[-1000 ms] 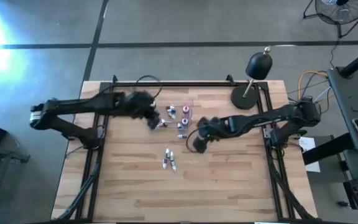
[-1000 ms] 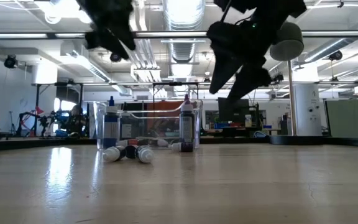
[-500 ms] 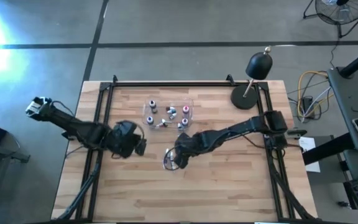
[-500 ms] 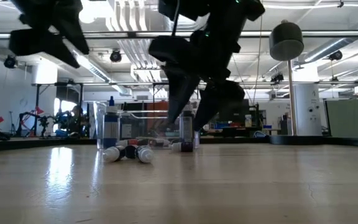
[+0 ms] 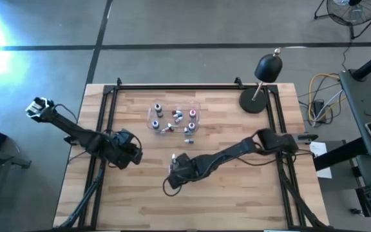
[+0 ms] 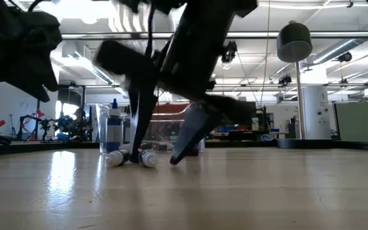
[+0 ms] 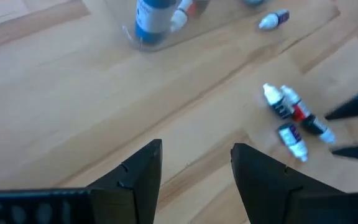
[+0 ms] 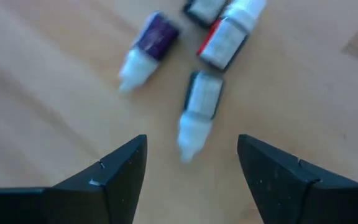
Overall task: Pick & Place food coloring
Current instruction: Put the small green food coloring bottle into the transparent bin, then put the small violet food coloring bottle into the transparent bin
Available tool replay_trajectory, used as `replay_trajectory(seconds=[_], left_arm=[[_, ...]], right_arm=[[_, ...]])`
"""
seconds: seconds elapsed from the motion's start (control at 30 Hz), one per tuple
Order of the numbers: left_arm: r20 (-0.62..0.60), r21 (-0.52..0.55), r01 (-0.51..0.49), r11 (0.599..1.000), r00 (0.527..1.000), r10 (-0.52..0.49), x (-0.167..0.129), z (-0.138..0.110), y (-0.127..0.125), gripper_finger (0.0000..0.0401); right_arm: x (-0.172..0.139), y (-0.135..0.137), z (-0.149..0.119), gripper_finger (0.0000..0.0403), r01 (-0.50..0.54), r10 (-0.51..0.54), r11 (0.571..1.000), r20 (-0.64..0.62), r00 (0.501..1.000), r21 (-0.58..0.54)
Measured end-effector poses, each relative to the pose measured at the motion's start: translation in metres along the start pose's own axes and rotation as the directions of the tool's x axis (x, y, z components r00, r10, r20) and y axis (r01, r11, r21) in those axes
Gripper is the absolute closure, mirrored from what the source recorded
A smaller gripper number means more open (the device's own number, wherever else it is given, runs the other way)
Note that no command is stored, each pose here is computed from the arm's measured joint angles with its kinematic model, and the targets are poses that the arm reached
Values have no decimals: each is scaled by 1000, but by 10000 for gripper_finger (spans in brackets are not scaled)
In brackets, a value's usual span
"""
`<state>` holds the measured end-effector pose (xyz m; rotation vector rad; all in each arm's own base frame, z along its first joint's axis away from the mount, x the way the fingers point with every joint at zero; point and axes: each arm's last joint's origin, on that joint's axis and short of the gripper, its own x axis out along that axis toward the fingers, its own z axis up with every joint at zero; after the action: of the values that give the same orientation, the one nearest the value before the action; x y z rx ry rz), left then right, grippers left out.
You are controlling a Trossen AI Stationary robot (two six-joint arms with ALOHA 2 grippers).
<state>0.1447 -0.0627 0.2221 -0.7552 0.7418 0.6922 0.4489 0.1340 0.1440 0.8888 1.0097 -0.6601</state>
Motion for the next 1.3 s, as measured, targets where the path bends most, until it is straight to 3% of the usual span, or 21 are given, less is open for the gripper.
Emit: replay_trajectory(seconds=[0.3, 0.67, 0.73, 0.83, 0.97, 1.07, 1.17, 1.3], left_arm=[[-14, 78, 93, 993, 996, -92, -10, -3, 20, 234], [-22, 106, 128, 986, 992, -126, 1, -12, 38, 234], [-24, 73, 186, 980, 983, -184, 8, -17, 35, 234], [-8, 23, 337, 941, 942, -337, 22, -25, 27, 234], [51, -84, 488, 869, 873, -485, 40, -36, 21, 234], [80, -138, 493, 859, 870, -486, 50, -41, 19, 234], [77, -166, 457, 874, 890, -450, 57, -43, 14, 234], [82, -148, 425, 893, 905, -417, 61, -39, -9, 234]], right_arm=[[21, 18, 2, 201, 154, -154, 988, -2, 988, 33], [4, 23, 7, 363, 222, -222, 975, 2, 975, 3], [-10, 28, 13, 363, 198, -196, 980, 50, 979, -23], [-61, 33, 35, 362, 159, -155, 987, 196, 968, -8], [-130, 17, 84, 345, 156, -161, 987, 397, 904, 47], [-135, 1, 119, 322, 209, -193, 978, 419, 887, 7], [-131, -6, 144, 278, 197, -151, 976, 374, 915, -89], [-139, -15, 152, 204, 289, -208, 946, 413, 887, -145]])
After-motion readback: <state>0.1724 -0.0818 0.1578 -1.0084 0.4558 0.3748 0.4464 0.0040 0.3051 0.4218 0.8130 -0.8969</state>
